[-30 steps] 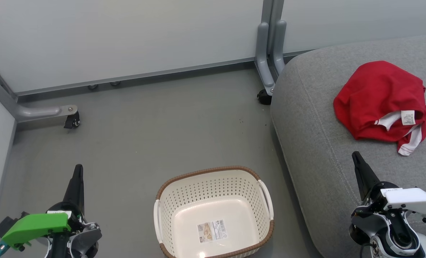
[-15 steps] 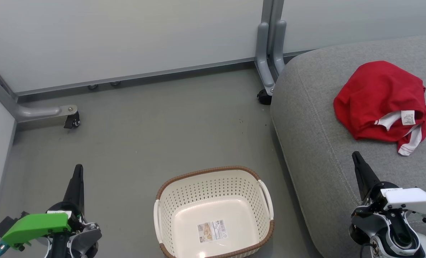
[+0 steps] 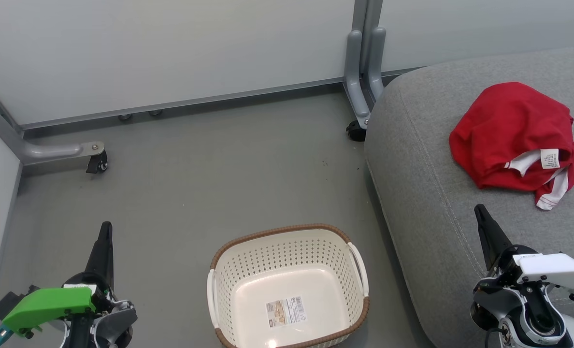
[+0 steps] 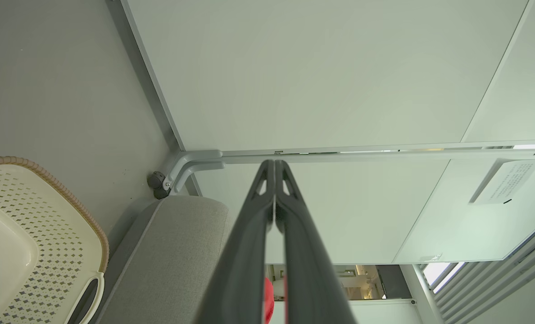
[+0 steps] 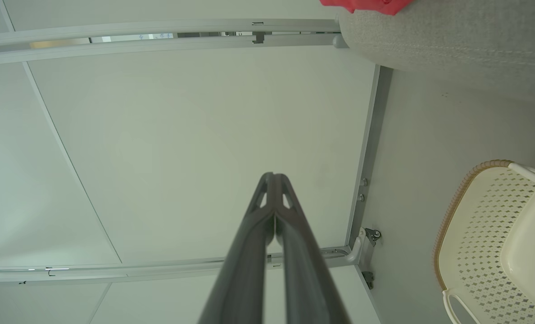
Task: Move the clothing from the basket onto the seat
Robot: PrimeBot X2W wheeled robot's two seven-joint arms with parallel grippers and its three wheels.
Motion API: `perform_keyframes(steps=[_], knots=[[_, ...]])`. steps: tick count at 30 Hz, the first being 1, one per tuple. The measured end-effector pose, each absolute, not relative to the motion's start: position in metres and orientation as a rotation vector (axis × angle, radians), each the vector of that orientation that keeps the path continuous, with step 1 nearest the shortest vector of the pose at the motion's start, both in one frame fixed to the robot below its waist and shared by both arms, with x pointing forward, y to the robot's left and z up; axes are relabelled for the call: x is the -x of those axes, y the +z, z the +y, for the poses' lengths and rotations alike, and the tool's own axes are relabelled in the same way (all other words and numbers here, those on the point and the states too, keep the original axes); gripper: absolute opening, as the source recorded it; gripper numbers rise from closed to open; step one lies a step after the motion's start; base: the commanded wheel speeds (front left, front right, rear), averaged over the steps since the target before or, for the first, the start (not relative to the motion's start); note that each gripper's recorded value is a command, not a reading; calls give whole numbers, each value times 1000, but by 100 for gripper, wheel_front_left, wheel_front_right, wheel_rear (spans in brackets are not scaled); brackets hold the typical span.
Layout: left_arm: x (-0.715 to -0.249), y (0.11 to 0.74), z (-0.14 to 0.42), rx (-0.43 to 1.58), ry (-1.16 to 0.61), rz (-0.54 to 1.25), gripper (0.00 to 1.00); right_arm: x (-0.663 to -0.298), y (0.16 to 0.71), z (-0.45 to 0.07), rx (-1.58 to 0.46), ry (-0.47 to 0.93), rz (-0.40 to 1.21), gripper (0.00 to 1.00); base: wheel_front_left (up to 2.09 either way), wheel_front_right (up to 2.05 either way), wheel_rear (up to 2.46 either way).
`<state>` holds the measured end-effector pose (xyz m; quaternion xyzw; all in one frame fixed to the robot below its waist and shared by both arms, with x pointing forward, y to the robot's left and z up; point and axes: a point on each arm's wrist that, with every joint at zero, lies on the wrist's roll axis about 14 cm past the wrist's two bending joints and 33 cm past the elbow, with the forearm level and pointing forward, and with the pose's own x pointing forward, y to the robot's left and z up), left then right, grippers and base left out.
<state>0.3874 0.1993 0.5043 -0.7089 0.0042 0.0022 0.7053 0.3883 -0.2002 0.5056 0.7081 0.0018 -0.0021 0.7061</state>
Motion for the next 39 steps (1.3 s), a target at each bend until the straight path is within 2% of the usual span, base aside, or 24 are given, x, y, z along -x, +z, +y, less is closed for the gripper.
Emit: perform_keyframes(steps=[39], knots=[[-387, 504, 200, 1576, 6, 8, 0, -388, 506, -200, -1574, -5, 4, 0, 0, 0, 0]])
